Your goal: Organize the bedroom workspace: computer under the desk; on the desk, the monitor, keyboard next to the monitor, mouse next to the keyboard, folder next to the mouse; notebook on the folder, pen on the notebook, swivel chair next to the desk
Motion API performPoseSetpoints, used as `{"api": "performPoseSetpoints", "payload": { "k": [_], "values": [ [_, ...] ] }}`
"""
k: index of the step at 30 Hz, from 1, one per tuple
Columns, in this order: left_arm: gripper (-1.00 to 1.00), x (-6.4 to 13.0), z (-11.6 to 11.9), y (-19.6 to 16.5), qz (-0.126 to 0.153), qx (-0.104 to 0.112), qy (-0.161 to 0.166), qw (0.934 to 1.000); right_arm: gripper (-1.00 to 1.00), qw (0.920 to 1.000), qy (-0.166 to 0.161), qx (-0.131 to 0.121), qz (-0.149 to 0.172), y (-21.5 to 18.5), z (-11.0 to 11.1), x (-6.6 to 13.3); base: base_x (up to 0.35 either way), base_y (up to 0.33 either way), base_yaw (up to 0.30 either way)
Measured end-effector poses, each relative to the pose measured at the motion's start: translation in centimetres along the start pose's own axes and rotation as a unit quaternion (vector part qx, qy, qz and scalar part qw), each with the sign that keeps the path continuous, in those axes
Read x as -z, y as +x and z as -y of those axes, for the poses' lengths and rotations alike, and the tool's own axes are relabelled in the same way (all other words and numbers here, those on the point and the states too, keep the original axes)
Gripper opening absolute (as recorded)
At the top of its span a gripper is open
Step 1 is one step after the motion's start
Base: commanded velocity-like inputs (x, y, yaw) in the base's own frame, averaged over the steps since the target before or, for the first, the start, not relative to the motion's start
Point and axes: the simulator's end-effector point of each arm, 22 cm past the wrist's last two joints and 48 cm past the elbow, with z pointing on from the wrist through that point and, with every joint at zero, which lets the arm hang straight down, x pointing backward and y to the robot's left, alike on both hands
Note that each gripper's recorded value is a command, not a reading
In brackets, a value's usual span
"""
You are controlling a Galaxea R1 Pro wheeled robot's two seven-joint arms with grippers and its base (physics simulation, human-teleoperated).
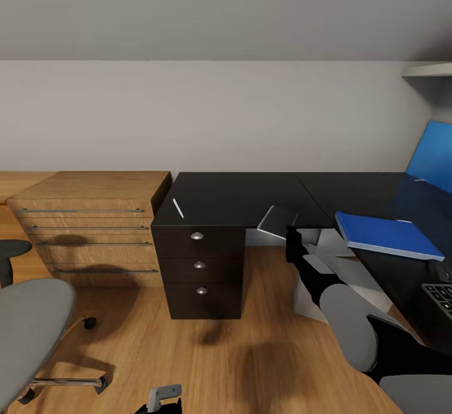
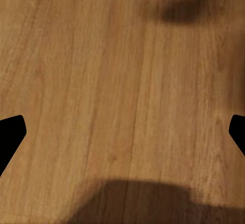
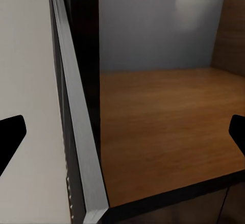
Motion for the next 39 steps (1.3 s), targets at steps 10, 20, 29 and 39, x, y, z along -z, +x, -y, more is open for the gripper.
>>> {"api": "performPoseSetpoints", "payload": {
  "k": [10, 20, 29, 39],
  "values": [
    [1.00, 0.0, 0.0, 0.0, 0.000, 0.000, 0.000, 1.0000, 1.00, 1.0000, 0.001, 0.000, -0.002, 0.3, 0.1, 0.0, 0.000, 0.000, 0.000],
    [1.00, 0.0, 0.0, 0.0, 0.000, 0.000, 0.000, 1.0000, 1.00, 0.9999, -0.001, 0.012, -0.008, 0.7, -0.1, 0.0, 0.000, 0.000, 0.000],
    [1.00, 0.0, 0.0, 0.0, 0.000, 0.000, 0.000, 1.0000, 1.00, 0.9992, -0.004, 0.035, -0.021, 2.2, -0.3, 0.1, 0.000, 0.000, 0.000],
    [1.00, 0.0, 0.1, 0.0, 0.000, 0.000, 0.001, 1.0000, 1.00, 0.9990, -0.005, 0.039, -0.023, 2.4, -0.4, 0.1, 0.012, 0.028, 0.000]
  ]
}}
